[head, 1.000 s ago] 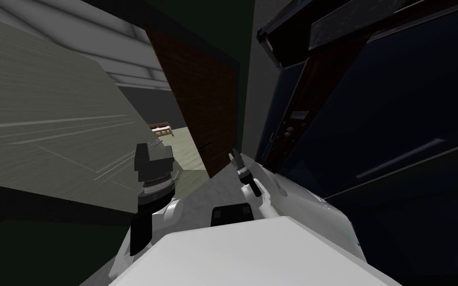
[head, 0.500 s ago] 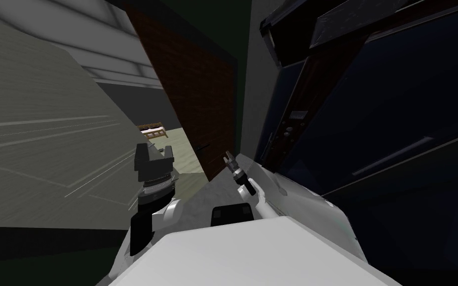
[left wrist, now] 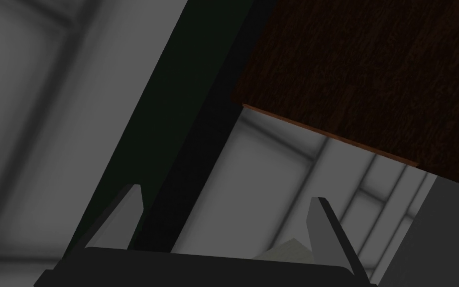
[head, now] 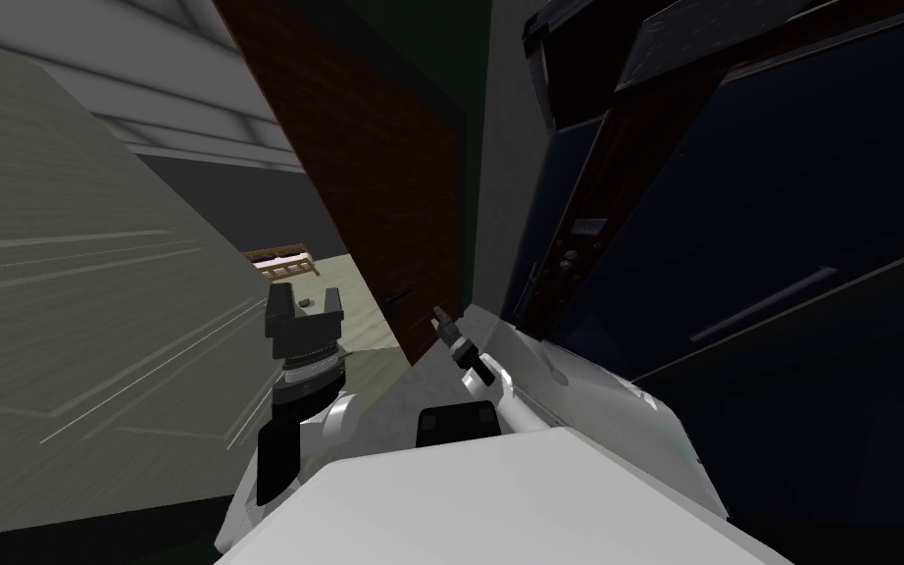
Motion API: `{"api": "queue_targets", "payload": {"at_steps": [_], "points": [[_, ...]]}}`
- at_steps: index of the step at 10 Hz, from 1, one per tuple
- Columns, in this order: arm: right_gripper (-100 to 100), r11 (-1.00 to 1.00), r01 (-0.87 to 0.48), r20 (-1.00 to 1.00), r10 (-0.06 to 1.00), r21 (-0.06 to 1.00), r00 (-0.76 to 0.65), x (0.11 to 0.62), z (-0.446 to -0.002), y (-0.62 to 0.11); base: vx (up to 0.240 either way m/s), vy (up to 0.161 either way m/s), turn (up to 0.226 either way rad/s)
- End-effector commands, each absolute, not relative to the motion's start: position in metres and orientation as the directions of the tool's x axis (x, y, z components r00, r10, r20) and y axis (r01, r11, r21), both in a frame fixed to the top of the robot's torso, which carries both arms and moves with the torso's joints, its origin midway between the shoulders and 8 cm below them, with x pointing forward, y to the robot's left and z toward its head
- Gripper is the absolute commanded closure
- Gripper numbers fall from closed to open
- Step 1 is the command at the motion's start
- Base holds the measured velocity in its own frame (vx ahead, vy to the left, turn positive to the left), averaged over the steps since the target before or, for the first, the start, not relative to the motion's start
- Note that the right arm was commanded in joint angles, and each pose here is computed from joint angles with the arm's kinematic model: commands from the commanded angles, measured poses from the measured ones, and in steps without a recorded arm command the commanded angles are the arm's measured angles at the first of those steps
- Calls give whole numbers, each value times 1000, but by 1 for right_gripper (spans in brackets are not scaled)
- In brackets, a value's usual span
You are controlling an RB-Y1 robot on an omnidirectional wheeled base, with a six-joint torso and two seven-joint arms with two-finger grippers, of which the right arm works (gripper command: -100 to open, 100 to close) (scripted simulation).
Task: Push the door open
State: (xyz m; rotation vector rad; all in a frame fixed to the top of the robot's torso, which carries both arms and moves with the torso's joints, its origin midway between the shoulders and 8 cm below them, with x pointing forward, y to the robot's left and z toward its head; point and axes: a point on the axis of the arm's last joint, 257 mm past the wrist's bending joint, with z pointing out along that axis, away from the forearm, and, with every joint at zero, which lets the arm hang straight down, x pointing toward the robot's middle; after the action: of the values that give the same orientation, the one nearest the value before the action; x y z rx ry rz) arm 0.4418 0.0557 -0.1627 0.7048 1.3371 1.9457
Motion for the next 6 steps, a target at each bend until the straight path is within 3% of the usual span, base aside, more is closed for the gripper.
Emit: {"api": "queue_targets", "payload": {"at_steps": [1,6], "points": [[-100,-237,-181,59,746,954,-663,438,-177,73,104,93,-163],[-100,-183,-111,48,693,977,-719,429,-212,107,107,89,-96]]}}
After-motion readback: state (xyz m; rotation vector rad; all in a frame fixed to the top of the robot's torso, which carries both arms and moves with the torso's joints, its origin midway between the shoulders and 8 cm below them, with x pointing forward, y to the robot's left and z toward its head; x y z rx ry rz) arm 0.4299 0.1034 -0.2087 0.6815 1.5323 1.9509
